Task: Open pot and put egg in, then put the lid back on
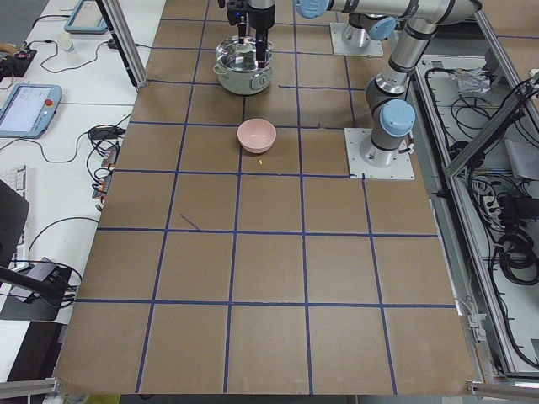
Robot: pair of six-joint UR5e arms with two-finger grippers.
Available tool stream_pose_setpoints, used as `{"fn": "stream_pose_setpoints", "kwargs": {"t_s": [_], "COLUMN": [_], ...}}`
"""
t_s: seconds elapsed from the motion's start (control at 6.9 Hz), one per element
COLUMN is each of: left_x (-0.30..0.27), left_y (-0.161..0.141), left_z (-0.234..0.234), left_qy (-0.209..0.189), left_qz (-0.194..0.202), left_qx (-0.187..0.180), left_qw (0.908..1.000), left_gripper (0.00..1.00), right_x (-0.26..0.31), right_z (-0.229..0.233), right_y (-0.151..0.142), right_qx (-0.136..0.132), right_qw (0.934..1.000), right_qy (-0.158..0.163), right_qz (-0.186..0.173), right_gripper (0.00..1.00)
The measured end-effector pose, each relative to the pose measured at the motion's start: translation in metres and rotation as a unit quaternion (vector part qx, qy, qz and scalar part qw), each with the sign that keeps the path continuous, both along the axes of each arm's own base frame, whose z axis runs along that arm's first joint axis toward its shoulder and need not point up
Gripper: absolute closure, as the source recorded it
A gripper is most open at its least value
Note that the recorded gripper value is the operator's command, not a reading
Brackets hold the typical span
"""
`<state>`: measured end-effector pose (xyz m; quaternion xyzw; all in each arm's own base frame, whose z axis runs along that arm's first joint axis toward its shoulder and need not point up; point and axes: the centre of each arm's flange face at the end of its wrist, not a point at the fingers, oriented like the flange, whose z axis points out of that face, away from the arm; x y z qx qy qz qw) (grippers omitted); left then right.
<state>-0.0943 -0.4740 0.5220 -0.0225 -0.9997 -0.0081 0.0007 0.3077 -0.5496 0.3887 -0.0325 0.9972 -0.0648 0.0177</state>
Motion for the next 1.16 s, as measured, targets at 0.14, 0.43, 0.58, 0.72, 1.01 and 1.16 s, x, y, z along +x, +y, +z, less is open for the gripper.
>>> {"fn": "stream_pose_setpoints", "kwargs": {"t_s": [0.14, 0.43, 0.58, 0.72, 1.01, 1.16], "left_x": [0.0, 0.0, 0.0, 0.0, -0.003, -0.011], "left_y": [0.0, 0.0, 0.0, 0.0, -0.003, -0.003], "left_z": [0.0, 0.0, 0.001, 0.001, -0.003, -0.006], "left_qy": [0.0, -0.001, -0.001, -0.001, -0.001, -0.003], "left_qz": [0.0, 0.001, 0.001, 0.001, -0.002, -0.011], "left_qx": [0.0, 0.0, 0.0, -0.001, 0.003, 0.005], "left_qw": [1.0, 1.0, 1.0, 1.0, 1.0, 0.9999], "left_gripper": [0.0, 0.0, 0.0, 0.0, 0.0, 0.0], "right_x": [-0.034, -0.121, -0.145, -0.152, -0.153, -0.154], "right_z": [0.022, 0.067, 0.085, 0.092, 0.083, 0.081], "right_y": [-0.006, 0.001, 0.017, 0.031, 0.042, 0.043], "right_qx": [-0.007, 0.014, 0.02, 0.024, 0.033, 0.035], "right_qw": [0.9997, 0.9969, 0.9961, 0.9959, 0.9958, 0.9957], "right_qy": [0.011, 0.026, 0.029, 0.028, 0.028, 0.029], "right_qz": [-0.021, -0.073, -0.082, -0.082, -0.08, -0.08], "right_gripper": [0.2, 0.07, 0.06, 0.01, 0.0, 0.0]}}
